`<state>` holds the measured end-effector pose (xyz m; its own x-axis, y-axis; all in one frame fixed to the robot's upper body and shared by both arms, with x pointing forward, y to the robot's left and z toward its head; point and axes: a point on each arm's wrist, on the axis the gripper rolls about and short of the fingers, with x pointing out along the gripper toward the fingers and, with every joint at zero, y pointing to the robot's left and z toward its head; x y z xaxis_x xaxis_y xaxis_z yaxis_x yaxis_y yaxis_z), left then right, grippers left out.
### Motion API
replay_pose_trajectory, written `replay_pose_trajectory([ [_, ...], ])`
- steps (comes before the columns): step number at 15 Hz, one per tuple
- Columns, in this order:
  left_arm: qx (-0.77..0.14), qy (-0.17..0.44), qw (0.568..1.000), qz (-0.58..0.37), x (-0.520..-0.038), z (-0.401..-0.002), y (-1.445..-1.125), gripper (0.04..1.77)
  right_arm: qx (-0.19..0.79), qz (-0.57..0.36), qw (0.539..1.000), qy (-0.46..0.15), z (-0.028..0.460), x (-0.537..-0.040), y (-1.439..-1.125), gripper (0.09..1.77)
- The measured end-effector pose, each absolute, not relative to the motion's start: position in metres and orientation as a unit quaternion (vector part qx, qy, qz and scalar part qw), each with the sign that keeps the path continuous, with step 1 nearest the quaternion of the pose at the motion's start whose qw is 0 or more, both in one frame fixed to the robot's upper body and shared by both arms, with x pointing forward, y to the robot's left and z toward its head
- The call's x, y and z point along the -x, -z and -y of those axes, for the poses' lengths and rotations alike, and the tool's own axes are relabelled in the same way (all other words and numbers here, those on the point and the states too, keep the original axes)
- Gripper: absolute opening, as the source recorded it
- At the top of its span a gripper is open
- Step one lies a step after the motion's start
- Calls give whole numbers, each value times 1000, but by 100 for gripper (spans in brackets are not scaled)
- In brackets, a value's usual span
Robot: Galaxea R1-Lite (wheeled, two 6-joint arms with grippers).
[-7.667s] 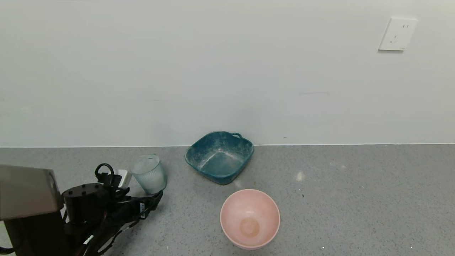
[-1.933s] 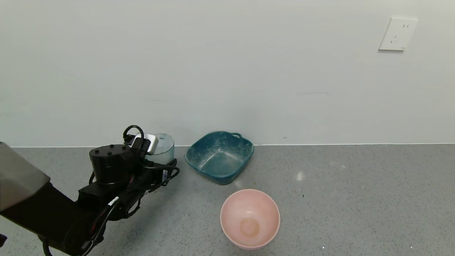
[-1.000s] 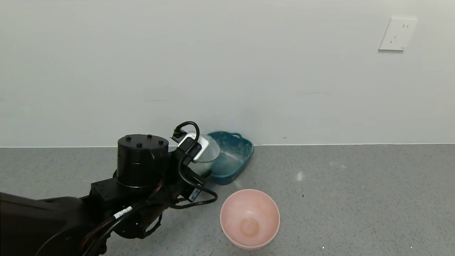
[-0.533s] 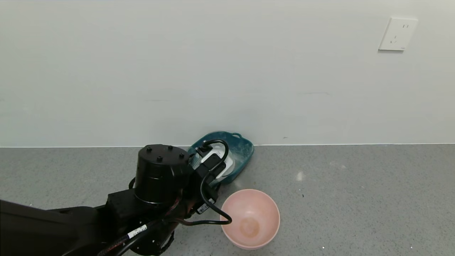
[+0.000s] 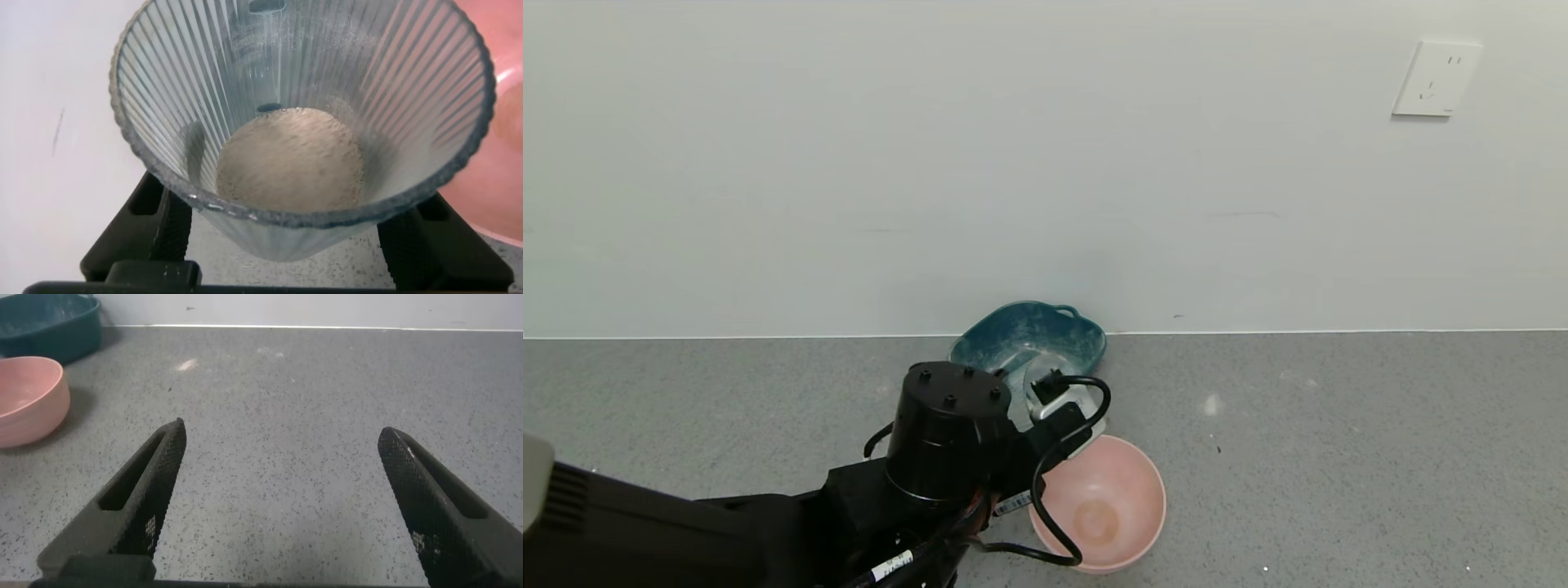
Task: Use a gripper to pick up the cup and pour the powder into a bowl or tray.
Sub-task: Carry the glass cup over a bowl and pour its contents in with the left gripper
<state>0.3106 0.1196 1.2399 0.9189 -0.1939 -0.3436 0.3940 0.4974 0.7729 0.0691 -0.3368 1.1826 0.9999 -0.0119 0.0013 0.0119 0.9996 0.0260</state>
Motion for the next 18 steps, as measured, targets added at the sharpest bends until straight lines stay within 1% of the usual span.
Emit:
replay_pose_trajectory([
  [12, -619, 127, 767, -112, -311, -109, -1228, 129, -13, 1, 1000, 6, 337, -69, -1183, 171],
  [18, -678, 129, 718, -96, -311, -103, -1231, 129, -13, 1, 1000, 6, 337, -69, -1183, 171],
])
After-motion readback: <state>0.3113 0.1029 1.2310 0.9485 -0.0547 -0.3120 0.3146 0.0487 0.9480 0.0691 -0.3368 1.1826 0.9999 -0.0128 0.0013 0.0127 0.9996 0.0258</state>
